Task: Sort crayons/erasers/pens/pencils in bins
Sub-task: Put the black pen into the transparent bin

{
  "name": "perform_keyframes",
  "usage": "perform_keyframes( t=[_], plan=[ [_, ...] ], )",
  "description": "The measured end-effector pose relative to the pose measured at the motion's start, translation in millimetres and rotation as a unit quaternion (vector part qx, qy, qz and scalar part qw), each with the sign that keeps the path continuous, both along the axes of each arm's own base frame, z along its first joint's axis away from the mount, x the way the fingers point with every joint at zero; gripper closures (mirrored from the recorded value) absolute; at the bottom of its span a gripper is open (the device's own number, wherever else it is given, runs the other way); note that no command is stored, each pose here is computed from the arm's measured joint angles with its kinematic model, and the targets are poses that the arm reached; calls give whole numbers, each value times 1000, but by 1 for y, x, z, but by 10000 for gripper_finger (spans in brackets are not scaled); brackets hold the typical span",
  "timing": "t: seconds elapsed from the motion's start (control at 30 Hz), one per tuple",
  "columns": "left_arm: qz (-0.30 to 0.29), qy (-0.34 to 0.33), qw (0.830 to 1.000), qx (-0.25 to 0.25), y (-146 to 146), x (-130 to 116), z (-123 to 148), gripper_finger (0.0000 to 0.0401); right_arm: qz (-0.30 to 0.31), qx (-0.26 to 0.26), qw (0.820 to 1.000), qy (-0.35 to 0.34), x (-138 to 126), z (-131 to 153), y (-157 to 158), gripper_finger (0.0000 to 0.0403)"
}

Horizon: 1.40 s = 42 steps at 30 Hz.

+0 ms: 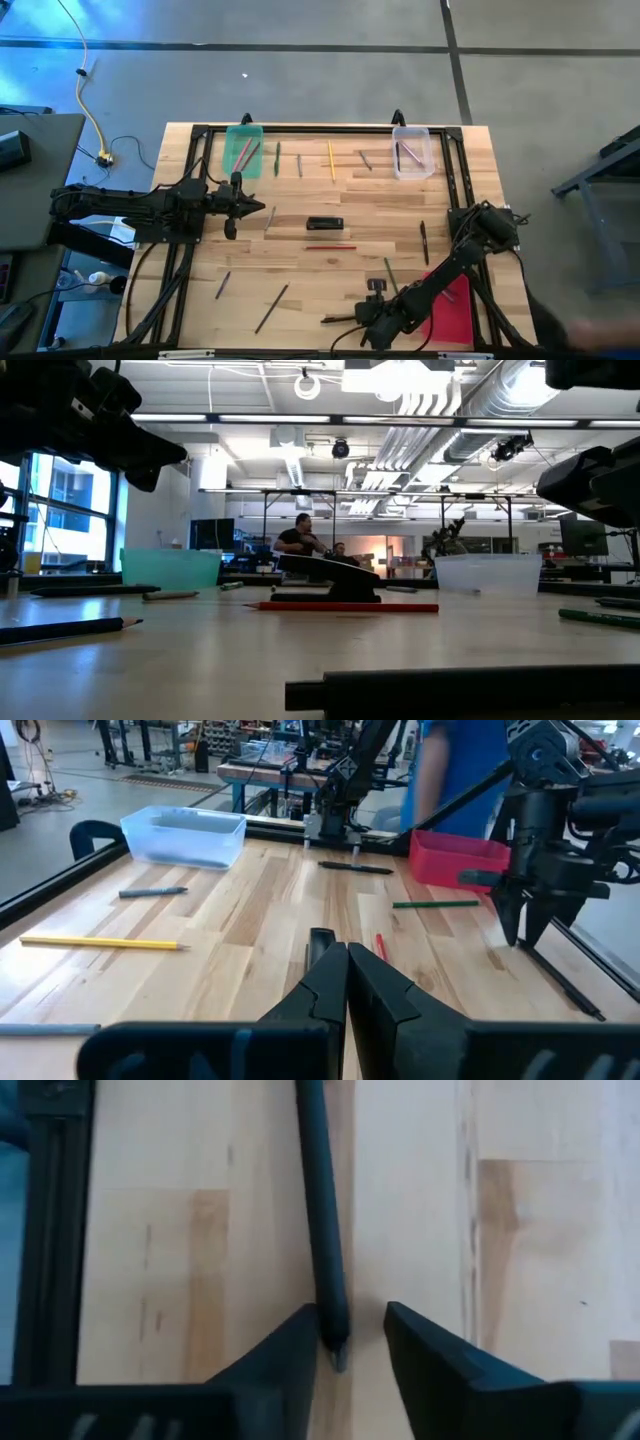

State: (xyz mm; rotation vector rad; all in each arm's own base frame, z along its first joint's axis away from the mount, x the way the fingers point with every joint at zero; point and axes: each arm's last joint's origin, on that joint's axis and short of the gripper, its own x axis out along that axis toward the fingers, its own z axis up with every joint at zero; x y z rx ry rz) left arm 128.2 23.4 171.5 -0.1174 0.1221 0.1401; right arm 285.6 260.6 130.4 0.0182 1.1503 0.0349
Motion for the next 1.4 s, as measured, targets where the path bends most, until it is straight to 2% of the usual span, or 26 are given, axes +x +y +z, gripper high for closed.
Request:
perform_keyframes(
  t=[0.2, 0.33, 0.6, 0.9, 1.13, 1.4],
  plan=[
    [0, 0, 1000, 3, 0, 0, 0, 401, -9, 2, 1000, 15, 4, 0, -7, 367],
    [1, -1, 1000, -7, 0, 0, 0, 401, 7, -1, 1000, 20, 5, 0, -9, 395],
    [1, -1, 1000, -10, 0, 0, 0, 401, 9, 11, 1000, 27, 8, 3, -11, 389],
    [3, 0, 1000, -9, 0, 0, 0, 401, 0, 20, 1000, -5, 14, 26, -17, 389],
    [3, 2, 1000, -10, 0, 0, -1, 401, -4, -5, 1000, 16, 19, 30, -36, 389],
    [4, 2, 1000, -14, 0, 0, -1, 401, -12, -26, 1000, 6, 15, 61, -57, 389]
  ],
)
